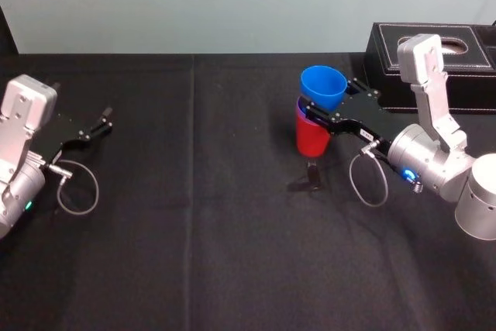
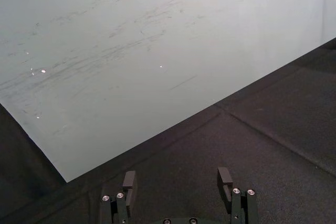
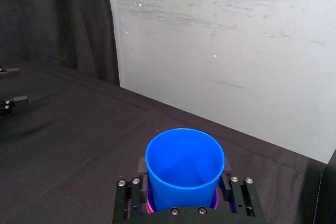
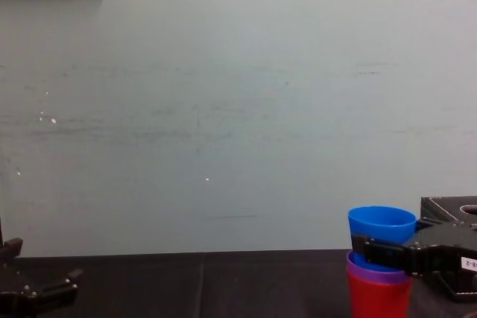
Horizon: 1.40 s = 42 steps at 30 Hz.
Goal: Stack the three plastic cups sequentially using one hand.
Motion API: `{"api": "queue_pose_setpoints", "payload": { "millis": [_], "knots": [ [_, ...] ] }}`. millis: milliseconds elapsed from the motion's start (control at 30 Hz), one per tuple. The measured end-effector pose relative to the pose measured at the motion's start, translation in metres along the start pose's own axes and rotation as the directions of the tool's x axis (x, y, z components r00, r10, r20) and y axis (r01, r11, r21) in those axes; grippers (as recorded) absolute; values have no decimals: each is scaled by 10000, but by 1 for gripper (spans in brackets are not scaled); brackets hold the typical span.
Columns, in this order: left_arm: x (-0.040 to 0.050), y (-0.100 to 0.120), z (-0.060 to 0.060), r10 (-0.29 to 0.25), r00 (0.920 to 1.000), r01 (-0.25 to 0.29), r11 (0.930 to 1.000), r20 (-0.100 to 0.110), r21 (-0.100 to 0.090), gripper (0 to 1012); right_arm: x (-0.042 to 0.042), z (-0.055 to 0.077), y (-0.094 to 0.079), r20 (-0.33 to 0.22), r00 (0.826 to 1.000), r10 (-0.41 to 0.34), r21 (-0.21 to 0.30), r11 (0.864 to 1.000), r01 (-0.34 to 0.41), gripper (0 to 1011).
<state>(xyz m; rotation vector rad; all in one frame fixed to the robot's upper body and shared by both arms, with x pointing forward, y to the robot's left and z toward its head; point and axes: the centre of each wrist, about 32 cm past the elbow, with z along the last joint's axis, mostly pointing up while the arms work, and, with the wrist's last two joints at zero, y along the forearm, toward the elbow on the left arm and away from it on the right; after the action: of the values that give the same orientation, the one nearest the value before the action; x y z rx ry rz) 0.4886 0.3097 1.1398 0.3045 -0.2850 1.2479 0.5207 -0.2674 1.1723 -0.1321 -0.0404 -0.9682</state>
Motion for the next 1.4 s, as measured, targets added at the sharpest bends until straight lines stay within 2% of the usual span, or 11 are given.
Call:
{"api": "queue_pose_setpoints", "payload": {
  "millis": [167, 300, 367, 633, 767, 867, 1067, 1133, 1300, 1333, 1400],
  "knots": [
    [0, 0, 1, 1, 10000, -1, 10000, 0, -2, 1005, 1, 2, -1, 4, 10000, 1, 3, 10000, -1, 854],
    [0, 0, 0, 0, 10000, 0, 10000, 0, -1, 1005, 1, 3, -1, 7, 10000, 1, 5, 10000, -1, 982],
    [0, 0, 0, 0, 10000, 0, 10000, 0, 0, 1005, 1, 4, -1, 8, 10000, 2, 8, 10000, -2, 1004],
    [0, 0, 0, 0, 10000, 0, 10000, 0, 0, 1005, -3, 6, -6, 25, 10000, 2, 37, 10000, -2, 1004],
    [0, 0, 0, 0, 10000, 0, 10000, 0, -1, 1005, -51, 9, -78, 274, 9995, -162, 280, 9995, 155, 1004],
    [0, 0, 0, 1, 10000, -1, 10000, 0, 0, 1005, -96, 18, -157, 480, 9972, -577, 570, 9969, 549, 1004],
    [0, 0, 0, 1, 10000, -1, 10000, 0, -1, 1005, -206, -36, -326, 638, 9825, -1748, 1058, 9802, 1675, 1004],
    [0, 0, 0, 1, 10000, -1, 10000, 0, -1, 1005, -262, -89, -381, 597, 9709, -2318, 1133, 9679, 2242, 1004],
    [0, 0, 0, 1, 10000, -1, 10000, 0, -1, 1005, -415, -231, -450, 614, 9378, -3417, 832, 9380, 3364, 1004],
    [1, 0, 0, 1, 10000, -1, 10000, 1, -1, 1005, -415, -231, -450, 614, 9378, -3417, 832, 9380, 3364, 1004],
    [0, 0, 0, 1, 10000, -1, 10000, 0, 0, 1004, -479, -290, -469, 544, 9263, -3729, 680, 9269, 3692, 1004]
  ]
}}
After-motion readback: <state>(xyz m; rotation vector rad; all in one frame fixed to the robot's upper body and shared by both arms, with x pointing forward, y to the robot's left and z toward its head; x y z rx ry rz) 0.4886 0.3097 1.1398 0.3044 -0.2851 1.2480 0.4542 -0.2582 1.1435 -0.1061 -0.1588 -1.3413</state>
